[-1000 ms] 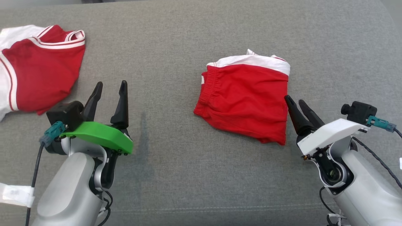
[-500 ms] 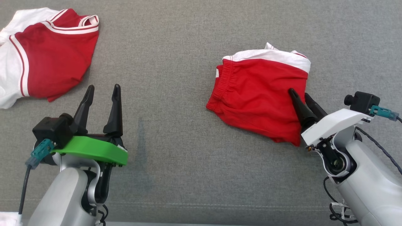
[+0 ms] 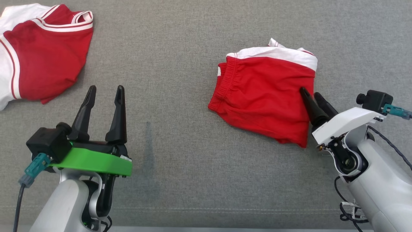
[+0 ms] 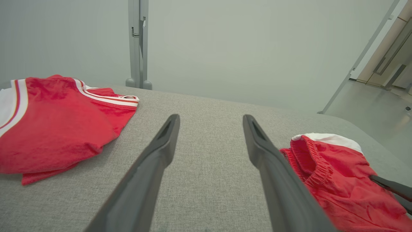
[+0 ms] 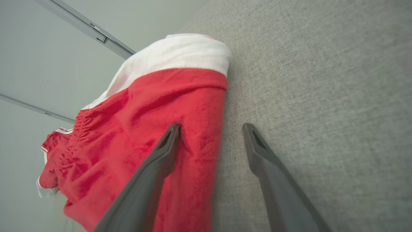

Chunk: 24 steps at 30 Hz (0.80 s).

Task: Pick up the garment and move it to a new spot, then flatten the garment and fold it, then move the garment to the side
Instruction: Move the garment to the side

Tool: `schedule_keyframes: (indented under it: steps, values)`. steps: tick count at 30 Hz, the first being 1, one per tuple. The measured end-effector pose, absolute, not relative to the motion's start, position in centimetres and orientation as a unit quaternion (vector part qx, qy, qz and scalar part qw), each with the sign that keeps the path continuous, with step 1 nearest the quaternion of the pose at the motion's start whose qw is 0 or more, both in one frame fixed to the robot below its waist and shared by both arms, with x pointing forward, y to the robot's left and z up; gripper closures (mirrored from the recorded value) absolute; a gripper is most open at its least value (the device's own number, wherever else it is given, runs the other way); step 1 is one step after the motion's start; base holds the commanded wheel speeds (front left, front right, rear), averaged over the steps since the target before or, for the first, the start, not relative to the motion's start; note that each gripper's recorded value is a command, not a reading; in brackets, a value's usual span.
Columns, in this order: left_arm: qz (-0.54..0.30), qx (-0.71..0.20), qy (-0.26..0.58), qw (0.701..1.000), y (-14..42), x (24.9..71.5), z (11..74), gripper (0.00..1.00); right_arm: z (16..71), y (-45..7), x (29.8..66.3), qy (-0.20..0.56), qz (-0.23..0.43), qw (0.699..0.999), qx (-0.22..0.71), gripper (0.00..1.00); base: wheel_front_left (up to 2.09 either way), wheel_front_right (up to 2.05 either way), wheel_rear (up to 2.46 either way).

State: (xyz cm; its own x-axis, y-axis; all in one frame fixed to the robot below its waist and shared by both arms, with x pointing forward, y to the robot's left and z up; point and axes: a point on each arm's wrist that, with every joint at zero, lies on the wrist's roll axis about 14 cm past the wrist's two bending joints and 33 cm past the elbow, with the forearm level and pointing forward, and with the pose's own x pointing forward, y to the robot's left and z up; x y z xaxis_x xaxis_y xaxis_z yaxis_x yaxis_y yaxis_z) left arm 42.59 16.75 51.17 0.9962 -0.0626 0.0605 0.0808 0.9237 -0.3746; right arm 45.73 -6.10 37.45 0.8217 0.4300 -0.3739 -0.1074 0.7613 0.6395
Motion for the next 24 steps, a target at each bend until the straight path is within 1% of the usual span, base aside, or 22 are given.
schedule_keyframes:
  steps: [9,10,11,12,13,18,22,23,24]
  values:
    - [-0.024,-0.195,-0.029,0.980,17.2,41.8,51.5,0.00,37.7,-4.7,47.3,0.265,0.155,0.887,0.346,0.00,0.00,0.00,0.00]
    - [-0.023,-0.196,-0.028,0.980,17.2,41.7,51.5,0.00,37.7,-4.6,47.5,0.264,0.155,0.886,0.348,0.24,0.00,0.00,0.00]
    - [-0.021,-0.197,-0.028,0.980,17.3,41.5,51.4,0.00,37.8,-4.4,47.6,0.263,0.158,0.885,0.349,0.58,0.00,0.00,0.00]
    - [-0.019,-0.197,-0.027,0.980,17.4,41.4,51.4,0.00,37.9,-4.1,47.7,0.263,0.164,0.884,0.350,0.97,0.00,0.00,0.00]
    - [-0.016,-0.197,-0.028,0.980,17.6,41.3,51.5,0.00,38.0,-3.9,47.8,0.265,0.170,0.882,0.352,1.00,0.00,0.00,0.00]
    - [-0.007,-0.193,-0.036,0.980,18.2,41.1,51.9,0.00,38.4,-3.2,48.1,0.274,0.189,0.873,0.356,1.00,0.00,0.00,0.00]
    - [-0.003,-0.194,-0.039,0.980,18.5,41.0,52.1,0.00,38.3,-3.8,48.5,0.283,0.196,0.874,0.343,1.00,0.00,0.00,0.00]
    - [-0.001,-0.193,-0.035,0.981,18.5,41.0,51.8,0.00,38.2,-4.9,49.3,0.287,0.193,0.879,0.329,1.00,0.00,0.00,0.00]
    - [-0.001,-0.193,-0.035,0.981,18.5,41.0,51.8,0.00,38.2,-4.9,49.3,0.287,0.193,0.879,0.329,1.00,0.00,0.00,0.00]
